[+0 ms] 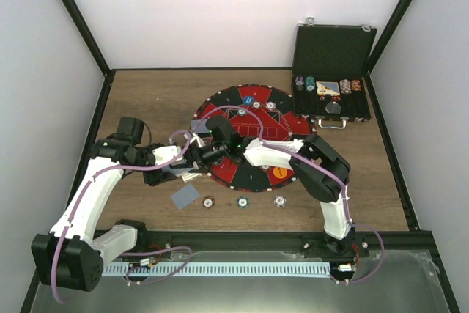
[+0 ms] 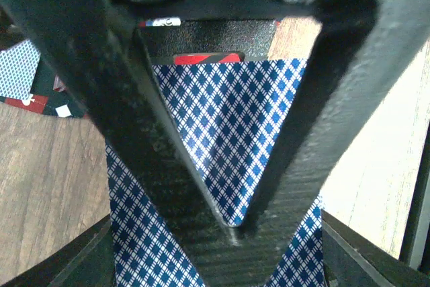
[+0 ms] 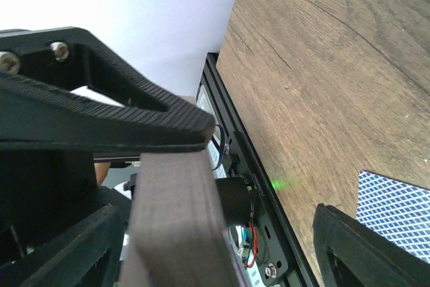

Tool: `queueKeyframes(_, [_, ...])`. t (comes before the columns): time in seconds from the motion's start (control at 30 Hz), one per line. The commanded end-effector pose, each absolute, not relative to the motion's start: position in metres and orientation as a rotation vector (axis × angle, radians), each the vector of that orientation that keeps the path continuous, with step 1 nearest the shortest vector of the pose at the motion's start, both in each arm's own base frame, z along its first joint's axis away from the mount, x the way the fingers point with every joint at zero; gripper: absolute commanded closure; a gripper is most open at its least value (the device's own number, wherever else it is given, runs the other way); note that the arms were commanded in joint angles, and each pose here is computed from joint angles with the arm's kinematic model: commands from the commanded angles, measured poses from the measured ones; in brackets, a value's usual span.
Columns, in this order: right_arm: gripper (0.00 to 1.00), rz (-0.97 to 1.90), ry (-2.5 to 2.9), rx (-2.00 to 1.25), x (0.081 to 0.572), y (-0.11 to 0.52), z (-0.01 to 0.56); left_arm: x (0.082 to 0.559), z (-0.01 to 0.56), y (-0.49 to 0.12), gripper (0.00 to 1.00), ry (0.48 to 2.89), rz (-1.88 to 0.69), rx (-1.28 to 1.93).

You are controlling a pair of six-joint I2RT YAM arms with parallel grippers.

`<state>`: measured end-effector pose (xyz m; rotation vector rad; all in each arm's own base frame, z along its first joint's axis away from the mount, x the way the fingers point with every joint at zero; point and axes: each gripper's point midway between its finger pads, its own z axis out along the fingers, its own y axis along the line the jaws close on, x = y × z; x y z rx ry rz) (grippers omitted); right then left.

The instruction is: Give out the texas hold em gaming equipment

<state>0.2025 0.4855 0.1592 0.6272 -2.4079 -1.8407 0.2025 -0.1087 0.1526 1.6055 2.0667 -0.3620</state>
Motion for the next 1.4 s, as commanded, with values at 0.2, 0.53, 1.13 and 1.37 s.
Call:
queueKeyframes(0.2, [0.34, -1.856, -2.402, 0.605, 0.218, 0.487, 0.155, 0.205, 0.171, -0.114, 0.96, 1.994, -0.350, 1.605])
queueKeyframes(0.53, [0.46, -1.846, -2.465, 0.541, 0.229, 0.458, 0.146, 0.205, 0.172, -0.114, 0.96, 1.986, -0.346, 1.609])
queueKeyframes(1.13, [0.89, -1.926, -2.525, 0.549, 0.231, 0.434, 0.189, 0.206, 0.166, -0.113, 0.96, 1.993, -0.341, 1.612])
queueKeyframes(1.37, [0.93, -1.912, -2.552, 0.526, 0.230, 0.420, 0.189, 0.206, 0.166, -0.113, 0.96, 1.993, -0.335, 1.613])
